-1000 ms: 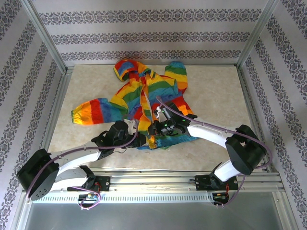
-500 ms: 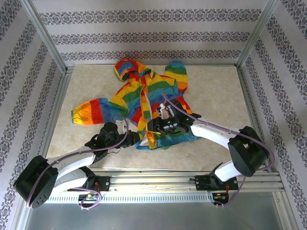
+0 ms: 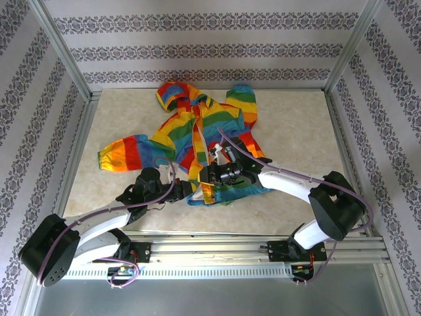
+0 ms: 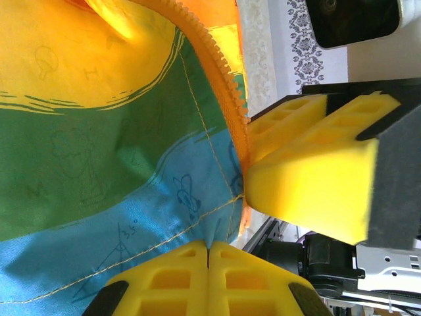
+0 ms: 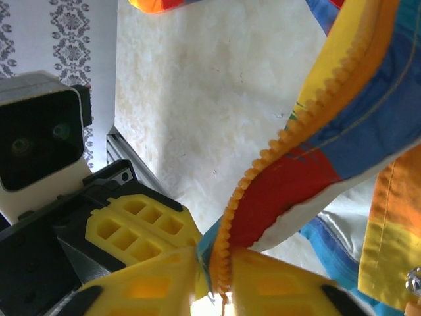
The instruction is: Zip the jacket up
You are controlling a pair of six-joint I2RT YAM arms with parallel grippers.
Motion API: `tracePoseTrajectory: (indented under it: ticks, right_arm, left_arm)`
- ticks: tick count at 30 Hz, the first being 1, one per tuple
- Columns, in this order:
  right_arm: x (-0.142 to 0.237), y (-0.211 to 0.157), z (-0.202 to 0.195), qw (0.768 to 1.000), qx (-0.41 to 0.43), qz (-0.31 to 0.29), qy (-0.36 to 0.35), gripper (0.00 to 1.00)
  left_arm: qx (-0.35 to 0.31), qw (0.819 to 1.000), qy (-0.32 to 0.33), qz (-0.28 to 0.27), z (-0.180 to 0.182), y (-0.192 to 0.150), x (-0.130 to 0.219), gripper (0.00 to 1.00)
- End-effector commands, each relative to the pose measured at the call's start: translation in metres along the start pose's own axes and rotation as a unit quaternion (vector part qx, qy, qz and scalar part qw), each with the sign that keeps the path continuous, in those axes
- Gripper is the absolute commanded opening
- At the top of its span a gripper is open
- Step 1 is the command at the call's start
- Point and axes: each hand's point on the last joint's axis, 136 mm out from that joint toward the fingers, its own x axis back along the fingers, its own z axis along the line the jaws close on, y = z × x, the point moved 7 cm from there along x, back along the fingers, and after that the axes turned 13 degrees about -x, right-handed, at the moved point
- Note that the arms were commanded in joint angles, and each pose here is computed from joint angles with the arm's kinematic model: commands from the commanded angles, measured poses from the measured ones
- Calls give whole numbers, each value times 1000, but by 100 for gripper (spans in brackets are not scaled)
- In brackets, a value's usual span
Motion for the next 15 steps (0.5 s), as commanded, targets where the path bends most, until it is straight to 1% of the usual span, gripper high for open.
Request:
tracePoseTrajectory:
  ticks: [1, 2, 3, 5, 7, 10, 12, 15]
  right_arm:
    - [-3, -3, 5, 1000, 6, 9, 10, 7]
    - [-2, -3, 6, 1000, 8, 7, 10, 2]
    - [-1, -3, 6, 1000, 9, 5, 10, 0]
    - [1, -4, 7, 1000, 12, 0, 7, 0]
    - [2, -5, 7, 1000, 14, -2, 3, 0]
    - [4, -6, 7, 1000, 15, -5, 1, 0]
    - [5, -6, 8, 1000, 16, -7, 1, 0]
    - [5, -5, 9, 1000, 17, -9, 1, 0]
  left_arm:
    - [-3, 1000, -21, -9, -4, 4, 3, 0]
    - [-2, 1000, -19, -7, -4, 3, 3, 0]
    - [-2, 1000, -18, -7, -4, 3, 3, 1]
    - [-2, 1000, -18, -8, -4, 3, 5, 8]
    - [-3, 1000, -17, -10, -6, 4, 7, 19]
    - [-9, 1000, -14, -12, -9, 8, 11, 31]
    - [-12, 1000, -9, -14, -12, 11, 15, 36]
    - [-18, 1000, -6, -20, -16, 15, 20, 40]
